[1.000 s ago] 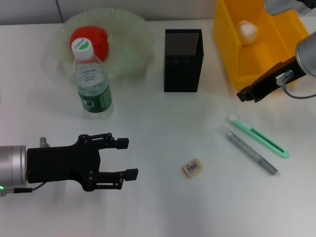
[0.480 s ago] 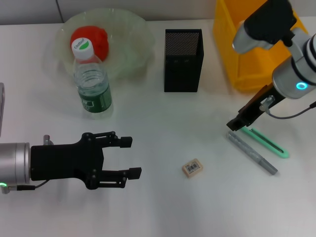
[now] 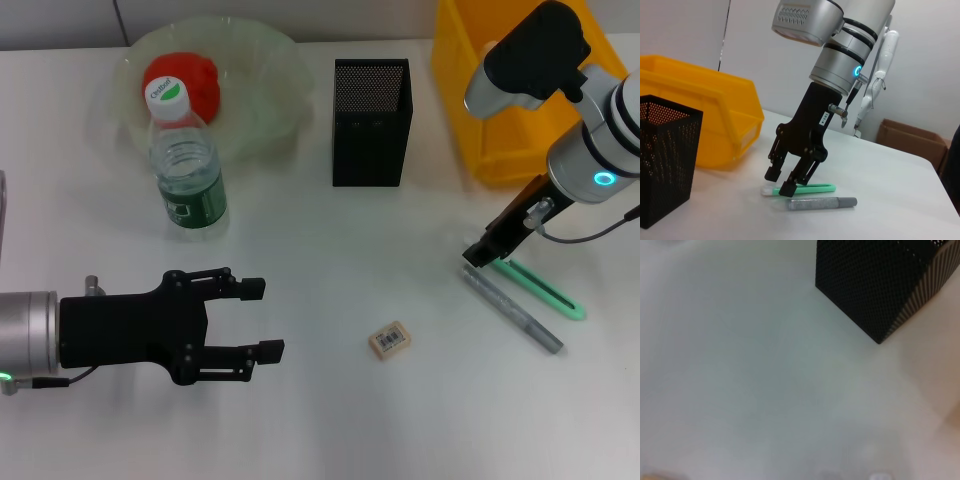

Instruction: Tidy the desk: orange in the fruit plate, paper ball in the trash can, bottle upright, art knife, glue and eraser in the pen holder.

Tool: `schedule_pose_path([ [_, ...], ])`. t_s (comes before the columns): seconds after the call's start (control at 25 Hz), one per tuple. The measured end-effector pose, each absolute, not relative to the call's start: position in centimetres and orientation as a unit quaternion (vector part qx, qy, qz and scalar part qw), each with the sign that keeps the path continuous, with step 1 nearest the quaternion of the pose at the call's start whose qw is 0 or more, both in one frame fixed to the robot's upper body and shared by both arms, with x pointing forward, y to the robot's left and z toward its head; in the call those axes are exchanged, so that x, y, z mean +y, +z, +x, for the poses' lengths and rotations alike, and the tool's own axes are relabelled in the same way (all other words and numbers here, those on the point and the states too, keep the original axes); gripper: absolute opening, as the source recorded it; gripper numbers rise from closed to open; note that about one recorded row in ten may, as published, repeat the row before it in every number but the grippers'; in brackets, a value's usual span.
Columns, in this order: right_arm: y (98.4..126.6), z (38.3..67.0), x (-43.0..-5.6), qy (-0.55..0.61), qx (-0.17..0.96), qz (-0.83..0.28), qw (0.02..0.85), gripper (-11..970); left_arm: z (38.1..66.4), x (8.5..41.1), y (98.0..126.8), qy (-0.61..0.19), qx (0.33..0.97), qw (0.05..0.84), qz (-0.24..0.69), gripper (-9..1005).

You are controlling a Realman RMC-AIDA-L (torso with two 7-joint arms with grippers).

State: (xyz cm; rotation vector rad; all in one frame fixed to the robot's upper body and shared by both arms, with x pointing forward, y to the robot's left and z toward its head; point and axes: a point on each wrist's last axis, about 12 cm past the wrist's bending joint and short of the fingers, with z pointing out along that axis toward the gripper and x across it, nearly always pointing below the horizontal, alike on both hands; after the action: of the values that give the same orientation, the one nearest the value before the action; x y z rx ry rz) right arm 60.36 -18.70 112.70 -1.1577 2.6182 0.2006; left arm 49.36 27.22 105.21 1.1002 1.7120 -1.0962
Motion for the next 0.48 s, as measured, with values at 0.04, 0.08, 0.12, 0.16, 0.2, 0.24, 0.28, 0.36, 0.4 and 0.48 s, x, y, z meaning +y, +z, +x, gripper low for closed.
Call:
schedule_pose_path([
  [0.04,112.63,60.34,-18.72,0.069,0.904,-0.399,0.134,472,49.36,27.2,105.2,-0.434,0.678,0.403,0.436,796],
  [0.08,112.56,60.32,-18.74,0.069,0.904,-0.399,0.133,473,49.38,27.17,105.16,-0.433,0.679,0.403,0.435,796],
  [0.12,112.48,60.31,-18.77,0.069,0.905,-0.399,0.132,474,49.43,27.14,105.13,-0.432,0.68,0.402,0.436,796],
  [0.16,112.4,60.3,-18.8,0.069,0.905,-0.399,0.131,475,49.45,27.13,105.12,-0.432,0.68,0.402,0.436,796],
  [0.2,112.34,60.3,-18.82,0.069,0.905,-0.398,0.131,476,49.51,27.1,105.1,-0.43,0.681,0.402,0.436,796],
  [0.24,112.28,60.3,-18.84,0.069,0.906,-0.398,0.131,446,49.51,27.07,105.09,-0.43,0.681,0.402,0.436,796],
  [0.28,112.24,60.31,-18.86,0.069,0.906,-0.397,0.131,416,49.51,27.02,105.08,-0.431,0.68,0.401,0.437,796],
  [0.36,112.16,60.32,-18.88,0.068,0.906,-0.398,0.131,374,49.51,26.95,105.05,-0.431,0.68,0.4,0.438,796],
  [0.4,112.07,60.31,-18.86,0.066,0.905,-0.399,0.13,352,49.51,26.95,105.05,-0.431,0.68,0.4,0.438,796],
  [0.48,112.0,60.3,-18.86,0.066,0.905,-0.399,0.13,310,49.51,26.95,105.03,-0.431,0.681,0.4,0.438,796],
])
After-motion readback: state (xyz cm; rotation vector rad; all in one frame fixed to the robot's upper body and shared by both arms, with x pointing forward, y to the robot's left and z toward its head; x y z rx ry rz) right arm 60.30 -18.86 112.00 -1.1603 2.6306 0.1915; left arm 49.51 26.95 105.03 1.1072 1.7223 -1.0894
